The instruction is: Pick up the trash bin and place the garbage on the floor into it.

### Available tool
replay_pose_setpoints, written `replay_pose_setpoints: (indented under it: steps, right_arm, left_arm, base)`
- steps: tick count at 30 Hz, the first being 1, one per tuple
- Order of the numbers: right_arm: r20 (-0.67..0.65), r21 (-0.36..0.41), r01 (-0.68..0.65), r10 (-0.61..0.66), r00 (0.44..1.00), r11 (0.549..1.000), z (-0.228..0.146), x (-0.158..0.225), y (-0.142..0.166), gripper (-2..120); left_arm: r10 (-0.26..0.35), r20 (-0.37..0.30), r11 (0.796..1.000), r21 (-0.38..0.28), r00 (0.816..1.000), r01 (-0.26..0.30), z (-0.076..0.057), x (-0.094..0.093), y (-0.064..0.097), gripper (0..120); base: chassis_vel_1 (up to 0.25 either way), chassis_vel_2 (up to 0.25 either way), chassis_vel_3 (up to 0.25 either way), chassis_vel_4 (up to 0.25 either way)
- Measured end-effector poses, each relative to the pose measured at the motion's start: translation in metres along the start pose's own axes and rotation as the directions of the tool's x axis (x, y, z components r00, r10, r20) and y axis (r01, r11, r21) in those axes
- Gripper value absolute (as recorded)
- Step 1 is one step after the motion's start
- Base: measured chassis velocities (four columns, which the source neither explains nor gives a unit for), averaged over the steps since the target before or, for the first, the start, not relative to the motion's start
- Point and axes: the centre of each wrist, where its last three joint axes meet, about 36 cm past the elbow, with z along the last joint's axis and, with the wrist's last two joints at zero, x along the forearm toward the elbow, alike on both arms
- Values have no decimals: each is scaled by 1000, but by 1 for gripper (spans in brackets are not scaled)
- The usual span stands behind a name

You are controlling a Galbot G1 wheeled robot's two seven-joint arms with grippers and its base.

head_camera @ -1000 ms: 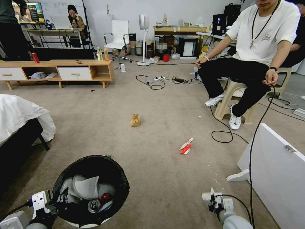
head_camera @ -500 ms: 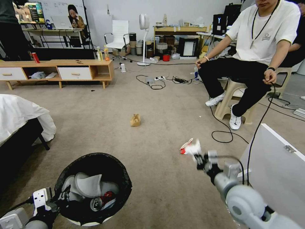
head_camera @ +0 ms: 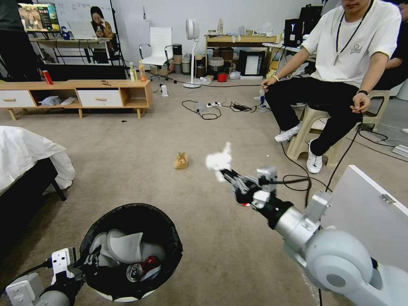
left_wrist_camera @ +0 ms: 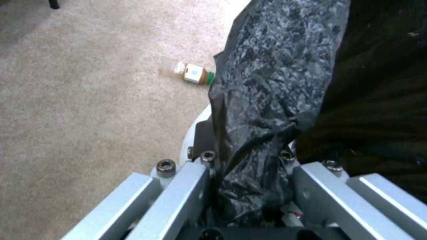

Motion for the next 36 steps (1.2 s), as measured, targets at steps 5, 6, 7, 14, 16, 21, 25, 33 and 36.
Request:
replay_pose_setpoints:
  steps: [5,6,7,14,16,21,25,33,36]
  right_arm:
    - [-98,-89,79,-88,991,993,16,-26,25,0]
    - [-140,-97,87,-100,985,991,25,-31,29,0]
    - [-140,-97,87,-100,985,991,25,-31,29,0]
    - [-309,-92,39,-66,949,995,54,-43,33,0]
    - [-355,-81,24,-52,933,996,63,-49,32,0]
    - [-420,-55,17,-39,907,998,75,-58,31,0]
    - [-463,-38,10,-26,886,999,84,-62,32,0]
    - [-512,-24,-5,-8,859,1000,98,-66,35,0]
    - [-528,-20,-9,-3,849,1000,103,-70,36,0]
  left_arm:
    - [0,6,1000,-2,1000,0,-2,1,0,7]
    - [0,6,1000,-2,1000,0,-2,1,0,7]
    - [0,6,1000,-2,1000,0,-2,1,0,7]
    - [1,14,1000,-2,1000,-1,-3,0,0,7]
    - [2,17,1000,-3,1000,-2,-4,0,0,7]
    - [1,19,1000,-1,1000,-1,-4,-2,1,7]
    - [2,19,1000,0,1000,-2,-5,-2,1,7]
    - [5,21,1000,3,1000,-5,-5,-2,1,7]
    - [6,21,1000,3,1000,-6,-5,-2,0,7]
  base:
    - [0,0,0,0]
    - [0,0,0,0]
    - [0,0,0,0]
    - [0,0,0,0]
    - [0,0,0,0]
    - [0,0,0,0]
    - [0,0,0,0]
    - [0,0,0,0]
    - [0,0,0,0]
